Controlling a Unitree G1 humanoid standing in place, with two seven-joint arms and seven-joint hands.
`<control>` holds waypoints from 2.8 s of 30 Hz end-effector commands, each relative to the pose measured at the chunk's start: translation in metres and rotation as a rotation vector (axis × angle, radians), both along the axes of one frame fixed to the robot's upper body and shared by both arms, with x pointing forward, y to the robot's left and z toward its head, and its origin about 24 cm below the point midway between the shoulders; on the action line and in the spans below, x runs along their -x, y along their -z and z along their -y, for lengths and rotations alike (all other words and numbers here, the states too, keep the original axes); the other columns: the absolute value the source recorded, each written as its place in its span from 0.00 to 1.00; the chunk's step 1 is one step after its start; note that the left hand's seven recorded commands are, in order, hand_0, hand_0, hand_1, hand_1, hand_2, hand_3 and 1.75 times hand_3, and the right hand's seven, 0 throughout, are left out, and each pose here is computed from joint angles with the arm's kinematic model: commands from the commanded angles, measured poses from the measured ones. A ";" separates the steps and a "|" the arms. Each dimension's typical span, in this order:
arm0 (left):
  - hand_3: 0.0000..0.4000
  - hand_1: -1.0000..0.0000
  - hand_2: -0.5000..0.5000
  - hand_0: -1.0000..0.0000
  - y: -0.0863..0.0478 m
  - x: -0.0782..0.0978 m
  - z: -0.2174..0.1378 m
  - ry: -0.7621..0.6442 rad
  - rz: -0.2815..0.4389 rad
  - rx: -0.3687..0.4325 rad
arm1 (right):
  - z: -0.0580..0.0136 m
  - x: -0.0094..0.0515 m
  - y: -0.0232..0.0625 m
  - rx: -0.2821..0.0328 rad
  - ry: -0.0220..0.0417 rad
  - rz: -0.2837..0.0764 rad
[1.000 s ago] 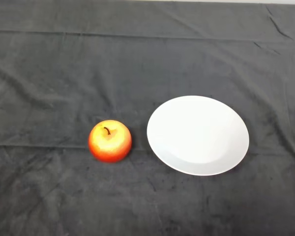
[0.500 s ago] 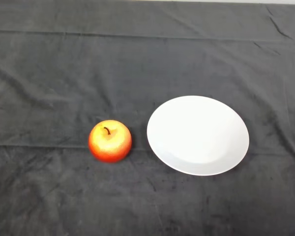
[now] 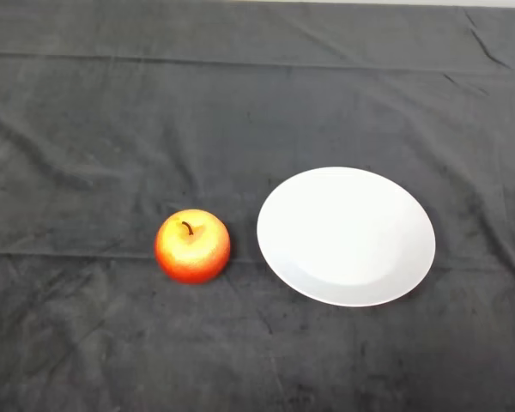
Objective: Move the apple to the plate
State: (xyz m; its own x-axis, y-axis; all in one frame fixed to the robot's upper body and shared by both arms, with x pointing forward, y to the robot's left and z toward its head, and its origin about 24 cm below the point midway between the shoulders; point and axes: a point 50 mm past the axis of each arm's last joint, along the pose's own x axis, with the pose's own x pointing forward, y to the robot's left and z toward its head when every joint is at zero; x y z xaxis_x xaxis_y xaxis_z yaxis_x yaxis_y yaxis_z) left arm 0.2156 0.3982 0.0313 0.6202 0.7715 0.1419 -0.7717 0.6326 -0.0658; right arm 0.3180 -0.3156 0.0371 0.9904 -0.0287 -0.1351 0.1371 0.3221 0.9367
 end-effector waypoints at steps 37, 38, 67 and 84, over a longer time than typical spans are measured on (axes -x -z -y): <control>0.00 1.00 0.50 1.00 -0.012 -0.066 0.113 0.446 0.100 -0.247 | 0.0106 -0.0077 -0.0231 0.008 0.0331 0.078; 0.00 1.00 0.50 1.00 -0.013 -0.067 0.116 0.463 0.101 -0.254 | 0.0105 -0.0077 -0.0231 0.008 0.0331 0.078; 0.00 1.00 0.50 1.00 -0.015 -0.088 0.205 0.789 0.051 -0.311 | 0.0102 -0.0077 -0.0228 0.015 0.0337 0.076; 0.18 1.00 0.41 0.82 0.003 -0.108 0.252 0.919 -0.094 -0.338 | 0.0103 -0.0076 -0.0229 0.014 0.0339 0.076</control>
State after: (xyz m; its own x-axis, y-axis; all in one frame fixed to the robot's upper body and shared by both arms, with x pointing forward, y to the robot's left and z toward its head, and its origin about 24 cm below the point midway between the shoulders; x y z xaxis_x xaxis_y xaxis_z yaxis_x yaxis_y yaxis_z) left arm 0.3145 0.1444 0.0218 0.9785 -0.0974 0.1820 0.0498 0.9670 0.2499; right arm 0.3180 -0.3158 0.0372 0.9903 -0.0299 -0.1360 0.1383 0.3229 0.9363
